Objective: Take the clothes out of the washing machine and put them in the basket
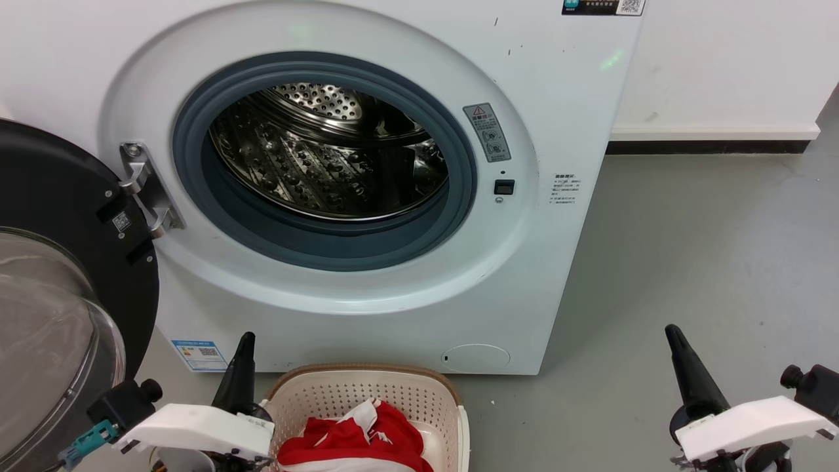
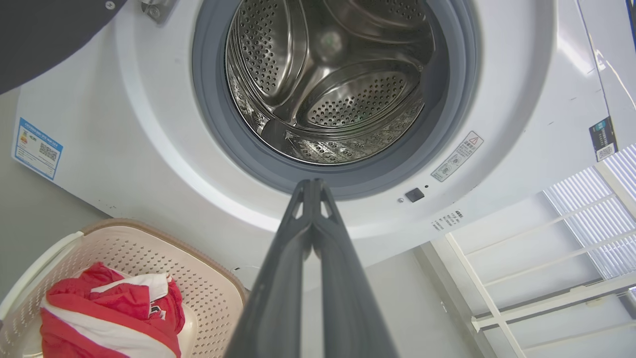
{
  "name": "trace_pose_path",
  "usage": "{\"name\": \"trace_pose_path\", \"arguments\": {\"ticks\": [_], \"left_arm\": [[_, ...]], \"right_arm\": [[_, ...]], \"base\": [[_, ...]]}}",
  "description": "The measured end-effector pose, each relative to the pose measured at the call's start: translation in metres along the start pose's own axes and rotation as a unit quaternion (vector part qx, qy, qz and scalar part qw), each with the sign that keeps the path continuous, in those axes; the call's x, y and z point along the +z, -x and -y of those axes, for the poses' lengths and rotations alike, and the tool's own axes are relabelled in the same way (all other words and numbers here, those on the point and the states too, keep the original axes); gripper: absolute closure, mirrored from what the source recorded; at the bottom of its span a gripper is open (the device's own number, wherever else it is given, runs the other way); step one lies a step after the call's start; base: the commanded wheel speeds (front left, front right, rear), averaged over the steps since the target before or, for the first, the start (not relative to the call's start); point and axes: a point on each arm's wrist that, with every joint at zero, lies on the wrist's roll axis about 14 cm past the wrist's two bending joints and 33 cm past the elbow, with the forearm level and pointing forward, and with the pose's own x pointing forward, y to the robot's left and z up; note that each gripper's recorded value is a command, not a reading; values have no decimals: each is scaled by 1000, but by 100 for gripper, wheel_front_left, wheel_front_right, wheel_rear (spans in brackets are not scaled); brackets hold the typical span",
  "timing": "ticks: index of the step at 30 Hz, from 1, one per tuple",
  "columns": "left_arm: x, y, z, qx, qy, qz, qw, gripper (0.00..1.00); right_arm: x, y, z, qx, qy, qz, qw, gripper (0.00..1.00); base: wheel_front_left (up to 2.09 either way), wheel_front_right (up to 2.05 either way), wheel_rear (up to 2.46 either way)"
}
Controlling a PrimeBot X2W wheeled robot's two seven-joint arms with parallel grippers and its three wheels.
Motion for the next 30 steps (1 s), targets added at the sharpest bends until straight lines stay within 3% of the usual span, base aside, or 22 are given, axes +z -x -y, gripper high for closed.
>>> {"name": "trace_pose_path", "arguments": {"ticks": [30], "left_arm": [[2, -10, -8, 3, 181, 0, 983, 100]], "right_arm": [[10, -10, 11, -10, -188, 21, 982, 100]], "base": [[0, 0, 0]]}}
